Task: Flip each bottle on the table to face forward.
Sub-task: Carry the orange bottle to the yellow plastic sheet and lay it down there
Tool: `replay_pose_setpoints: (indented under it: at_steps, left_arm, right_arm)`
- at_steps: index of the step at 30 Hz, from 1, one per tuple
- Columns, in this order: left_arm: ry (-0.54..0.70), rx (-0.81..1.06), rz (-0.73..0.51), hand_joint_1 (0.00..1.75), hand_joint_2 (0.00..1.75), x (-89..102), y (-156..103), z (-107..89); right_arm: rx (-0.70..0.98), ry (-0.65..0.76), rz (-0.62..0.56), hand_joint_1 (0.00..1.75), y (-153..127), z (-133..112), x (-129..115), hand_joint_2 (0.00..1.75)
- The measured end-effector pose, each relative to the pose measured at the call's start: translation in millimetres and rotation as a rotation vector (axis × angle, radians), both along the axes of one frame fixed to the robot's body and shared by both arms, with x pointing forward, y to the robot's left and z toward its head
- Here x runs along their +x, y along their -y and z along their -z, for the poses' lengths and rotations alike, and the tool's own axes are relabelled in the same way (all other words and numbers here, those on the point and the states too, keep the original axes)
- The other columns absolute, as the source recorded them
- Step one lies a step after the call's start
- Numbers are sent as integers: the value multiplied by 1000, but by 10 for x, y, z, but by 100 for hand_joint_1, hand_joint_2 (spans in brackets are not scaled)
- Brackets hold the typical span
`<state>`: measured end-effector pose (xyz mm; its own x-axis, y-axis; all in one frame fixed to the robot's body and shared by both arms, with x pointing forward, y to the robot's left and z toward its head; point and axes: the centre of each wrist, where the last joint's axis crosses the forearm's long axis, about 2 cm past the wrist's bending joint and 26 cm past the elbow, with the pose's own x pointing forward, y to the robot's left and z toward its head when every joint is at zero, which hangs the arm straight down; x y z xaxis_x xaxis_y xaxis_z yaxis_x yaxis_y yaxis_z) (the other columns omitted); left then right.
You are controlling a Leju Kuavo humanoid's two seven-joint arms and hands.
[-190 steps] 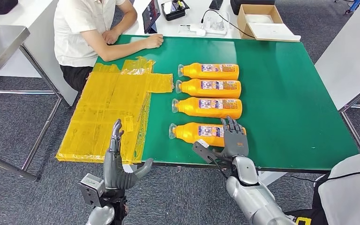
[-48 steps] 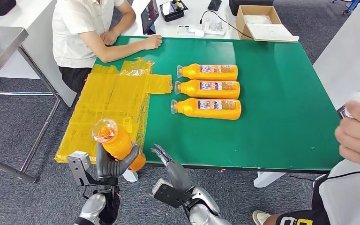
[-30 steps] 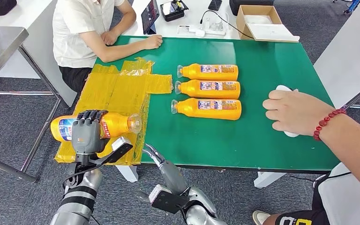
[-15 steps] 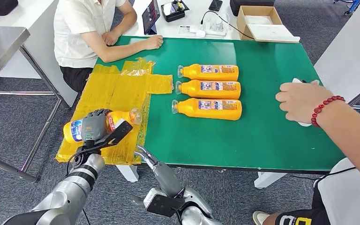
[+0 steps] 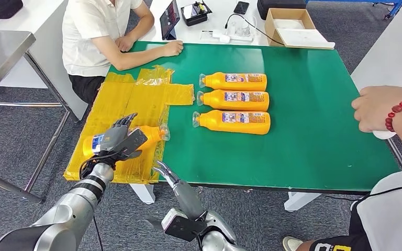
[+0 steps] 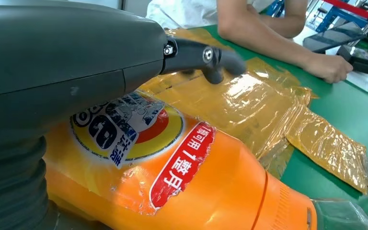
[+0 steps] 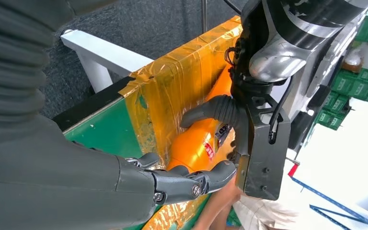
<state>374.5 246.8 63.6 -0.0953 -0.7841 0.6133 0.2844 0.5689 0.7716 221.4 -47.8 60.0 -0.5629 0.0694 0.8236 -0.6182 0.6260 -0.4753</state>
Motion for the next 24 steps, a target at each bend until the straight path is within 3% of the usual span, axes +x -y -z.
replay_pose_setpoints:
  at_steps: [4, 8, 12, 16, 20, 24]
  left_arm:
    - [0, 4, 7, 0, 175, 1, 7, -2]
    - [-2, 4, 10, 0, 0, 1, 10, -2]
    - [-48, -25, 56, 0, 0, -9, 39, 12]
    - [-133, -48, 188, 0, 0, -8, 133, 4]
    - [-137, -65, 290, 0, 0, -14, 204, -9]
    - [-119, -284, 279, 0, 0, -89, 252, 32]
  right_arm:
    - [-1, -2, 0, 0, -4, 3, -3, 0]
    - [-1, -2, 0, 0, -4, 5, -3, 0]
    - [-1, 0, 5, 0, -1, 9, -4, 0]
    - [3, 8, 15, 0, -1, 22, -8, 0]
    - [6, 10, 15, 0, -1, 42, -16, 0]
    - [-1, 9, 15, 0, 7, 69, -25, 0]
